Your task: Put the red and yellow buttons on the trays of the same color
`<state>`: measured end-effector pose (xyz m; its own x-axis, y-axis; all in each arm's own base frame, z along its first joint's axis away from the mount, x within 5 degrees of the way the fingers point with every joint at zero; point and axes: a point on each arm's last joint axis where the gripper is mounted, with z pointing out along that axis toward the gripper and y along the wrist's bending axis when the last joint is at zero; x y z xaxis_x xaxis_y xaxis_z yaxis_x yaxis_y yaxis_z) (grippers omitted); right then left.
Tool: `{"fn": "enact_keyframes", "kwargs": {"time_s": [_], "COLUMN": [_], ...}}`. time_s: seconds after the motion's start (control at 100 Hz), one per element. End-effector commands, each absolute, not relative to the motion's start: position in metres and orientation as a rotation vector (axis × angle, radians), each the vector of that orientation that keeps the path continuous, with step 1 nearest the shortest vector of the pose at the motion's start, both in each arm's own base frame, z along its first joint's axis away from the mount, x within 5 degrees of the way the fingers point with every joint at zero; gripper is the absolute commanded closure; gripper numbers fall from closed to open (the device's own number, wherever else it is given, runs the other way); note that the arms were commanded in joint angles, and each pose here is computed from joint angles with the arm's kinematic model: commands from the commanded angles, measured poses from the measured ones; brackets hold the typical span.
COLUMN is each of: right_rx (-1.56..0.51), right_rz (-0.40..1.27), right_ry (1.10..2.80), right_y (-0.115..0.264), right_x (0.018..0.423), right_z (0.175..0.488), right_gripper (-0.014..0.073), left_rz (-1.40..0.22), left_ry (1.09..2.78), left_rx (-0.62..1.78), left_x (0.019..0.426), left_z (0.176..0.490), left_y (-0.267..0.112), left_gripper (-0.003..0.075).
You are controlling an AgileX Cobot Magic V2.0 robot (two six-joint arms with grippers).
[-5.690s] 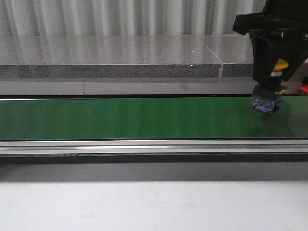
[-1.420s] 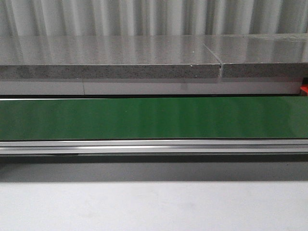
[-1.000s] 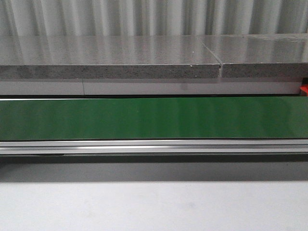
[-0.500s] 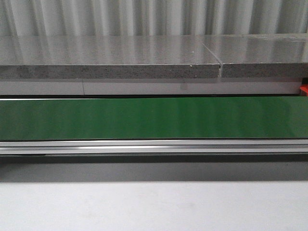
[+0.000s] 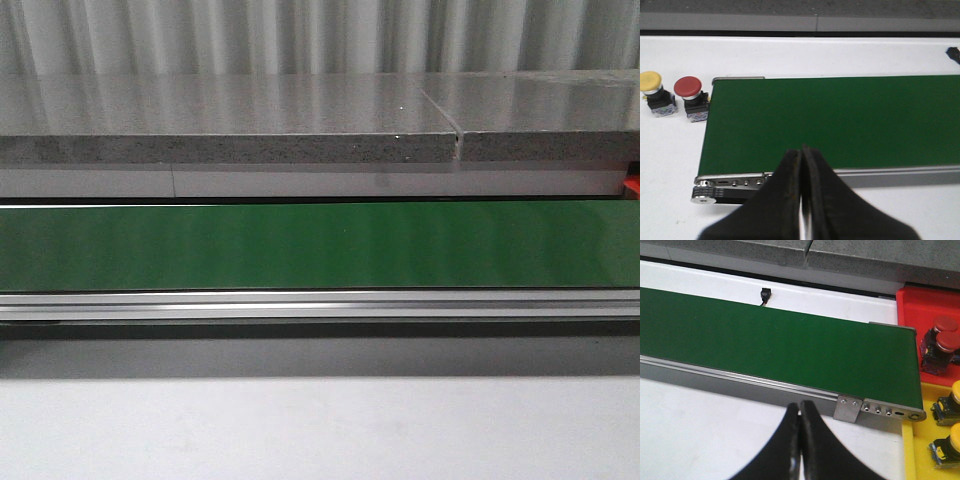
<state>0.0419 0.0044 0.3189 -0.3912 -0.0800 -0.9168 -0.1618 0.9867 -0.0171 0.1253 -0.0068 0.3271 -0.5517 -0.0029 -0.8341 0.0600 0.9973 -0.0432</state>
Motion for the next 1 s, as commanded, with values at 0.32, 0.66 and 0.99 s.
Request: {"fn": "enact_keyframes", "kwargs": {"time_s": [0.32, 0.66, 0.99], "right_rx": [-0.176, -0.176, -0.176], "right_rz": [0.091, 0.091, 0.091], "right_ry": [1.888, 1.888, 1.888], "right_y": [0.005, 0.005, 0.005], "right_x": [0.044, 0.044, 0.044], "right_z": [0.332, 0.332, 0.332], "right_gripper": [0.0664, 0.0664, 0.0664], "left_rz": [0.015, -0.080, -0.266], "left_ry": [2.202, 2.313, 2.485], "left_rx": [-0.257, -0.532, -0.881], "left_x": [0.197, 0.258, 0.328], "left_z": [0.350, 0.350, 0.319], "left_y": [0.037, 0.074, 0.109], "left_gripper": [0.0279, 0.0199, 0.0230]}}
